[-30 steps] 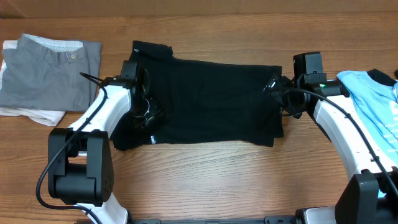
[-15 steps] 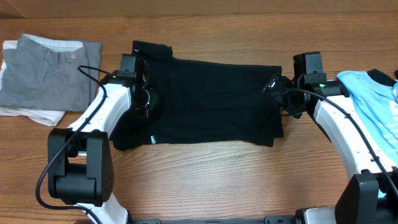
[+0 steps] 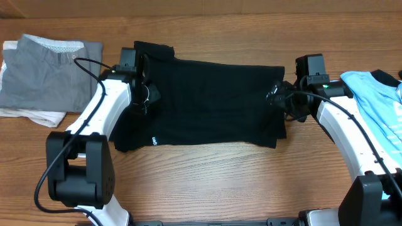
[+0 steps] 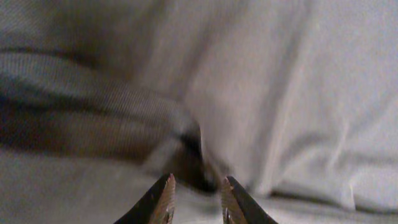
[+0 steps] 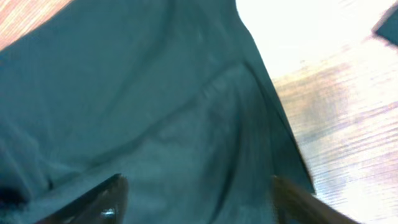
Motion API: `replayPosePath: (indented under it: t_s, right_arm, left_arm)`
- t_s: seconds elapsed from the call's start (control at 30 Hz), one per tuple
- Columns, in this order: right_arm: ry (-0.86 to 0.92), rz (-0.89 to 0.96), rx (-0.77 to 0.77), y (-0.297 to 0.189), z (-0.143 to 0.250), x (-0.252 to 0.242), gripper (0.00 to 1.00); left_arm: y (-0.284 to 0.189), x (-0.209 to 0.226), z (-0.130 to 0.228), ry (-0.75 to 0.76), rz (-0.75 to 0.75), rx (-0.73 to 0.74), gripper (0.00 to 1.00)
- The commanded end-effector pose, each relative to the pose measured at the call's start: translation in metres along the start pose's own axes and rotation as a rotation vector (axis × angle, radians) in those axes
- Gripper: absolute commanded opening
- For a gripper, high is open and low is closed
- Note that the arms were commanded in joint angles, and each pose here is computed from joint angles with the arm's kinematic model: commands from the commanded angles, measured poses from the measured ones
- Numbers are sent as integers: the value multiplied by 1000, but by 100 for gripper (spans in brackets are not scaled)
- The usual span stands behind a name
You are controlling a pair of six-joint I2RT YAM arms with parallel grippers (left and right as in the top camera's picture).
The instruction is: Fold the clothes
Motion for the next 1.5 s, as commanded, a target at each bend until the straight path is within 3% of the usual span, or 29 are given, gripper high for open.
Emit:
replayPosePath:
  t_s: [0.0, 0.1, 0.2, 0.3, 0.43, 0.53, 1.07, 1.3, 1.47]
  right_arm:
    - [-23, 15, 0, -5, 0, -2, 52]
    - [-23, 47, 47, -5, 12, -8, 39]
    - [-43, 65, 91, -1, 25, -14, 31]
    - [-41, 69, 104, 12, 34, -21, 17]
    - [-36, 32, 109, 34, 41, -24, 9]
    - [1, 31, 112, 46, 43, -27, 4]
    - [76, 137, 257, 101, 66, -51, 4]
    - [179, 266, 234, 97, 67, -73, 4]
    - [239, 308, 239, 93, 69, -83, 4]
  left_arm:
    - [-71, -21, -17, 94, 76, -119, 31]
    - [-89, -13, 0, 157, 47, -85, 38]
    - [-87, 13, 25, 138, -73, 20, 34]
    - [-66, 31, 49, 122, -135, 140, 23]
    - [-33, 43, 68, 91, -157, 242, 6]
    - [-9, 48, 73, 83, -163, 280, 4]
    - [59, 74, 84, 70, -275, 412, 4]
    - [52, 99, 84, 75, -398, 420, 4]
    - [29, 141, 85, -65, -602, 422, 4]
Point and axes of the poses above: each gripper's point midway between its finger pads, its own y axis out along the fingers, its own x axis along the line the jaws close on, z = x × y, the point moved 1 cm from there along -y, back along the fingers, and after that the axes turned 1 degree about y, right-handed, at the moved point
